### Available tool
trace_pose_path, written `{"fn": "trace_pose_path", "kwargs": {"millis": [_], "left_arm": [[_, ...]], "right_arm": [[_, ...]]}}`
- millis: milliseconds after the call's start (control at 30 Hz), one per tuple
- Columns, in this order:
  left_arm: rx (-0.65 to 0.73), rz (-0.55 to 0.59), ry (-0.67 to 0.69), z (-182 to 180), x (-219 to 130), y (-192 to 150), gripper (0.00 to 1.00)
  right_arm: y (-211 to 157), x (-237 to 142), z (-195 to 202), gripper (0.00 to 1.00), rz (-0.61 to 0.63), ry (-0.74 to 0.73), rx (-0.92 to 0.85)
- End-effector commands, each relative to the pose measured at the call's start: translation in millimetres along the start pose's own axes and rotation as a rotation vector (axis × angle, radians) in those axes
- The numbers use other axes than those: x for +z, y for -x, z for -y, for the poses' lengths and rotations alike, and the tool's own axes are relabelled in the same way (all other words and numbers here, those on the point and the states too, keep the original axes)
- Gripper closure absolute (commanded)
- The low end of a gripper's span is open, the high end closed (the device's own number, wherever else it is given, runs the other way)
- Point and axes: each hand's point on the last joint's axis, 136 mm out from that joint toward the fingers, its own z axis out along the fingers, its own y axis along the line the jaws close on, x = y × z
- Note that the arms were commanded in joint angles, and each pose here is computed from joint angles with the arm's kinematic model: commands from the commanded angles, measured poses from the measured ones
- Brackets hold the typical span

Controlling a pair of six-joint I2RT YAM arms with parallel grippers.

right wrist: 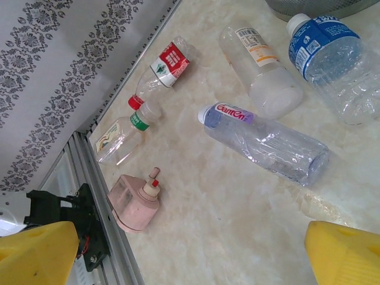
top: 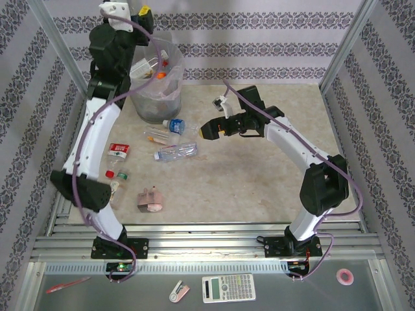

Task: Throw the plastic bottles in the bin

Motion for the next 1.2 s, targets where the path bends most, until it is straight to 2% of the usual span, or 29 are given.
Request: {"fn": "trace_pose_path", "kwargs": {"millis": [0, 67, 133, 233, 367, 533, 600, 800, 967, 1033, 1167], "left_arm": [[-0.088, -0.414, -0.005, 3, 25, -131, 0.11], [-0.101, -0.481, 0.023, 1, 36, -149, 0.0], [-0.121, -0.485, 0.069, -6, 39, -142, 0.0], [-0.174, -0.408, 0.069, -6, 31, -99, 0.0], [-0.209, -0.336, 0.014, 12, 2, -45, 0.0], [-0.149, -0.385, -0.022, 42, -38, -30, 0.0], [-0.161, -0.438, -0.009, 45, -53, -37, 0.0], [-0.354, -0.674, 0.074, 42, -98, -76, 0.0], [-0.533, -0.921, 0.112, 59, -138, -137, 0.0], [-0.6, -0.957, 0.1, 70, -150, -159, 0.0], [-0.817, -1.038, 0.201, 72, -187, -223, 0.0]], "right_arm": [[4, -2, -6, 0.02, -0.002, 0.009, -0.012], [2, -4, -7, 0.02, -0.008, 0.012, -0.012], [1, -6, -11, 0.02, -0.008, 0.02, -0.016], [-5, -12, -16, 0.02, -0.002, 0.022, -0.024], [-17, -18, -18, 0.02, 0.011, 0.01, -0.024], [-31, -20, -18, 0.02, 0.006, 0.009, -0.01], [-34, -21, -20, 0.02, 0.0, 0.013, -0.012], [-38, -23, -24, 0.02, -0.009, 0.014, -0.023], [-44, -23, -26, 0.02, -0.015, 0.012, -0.023], [-47, -24, -27, 0.02, -0.016, 0.012, -0.024], [-53, -27, -28, 0.02, -0.021, 0.004, -0.027]]}}
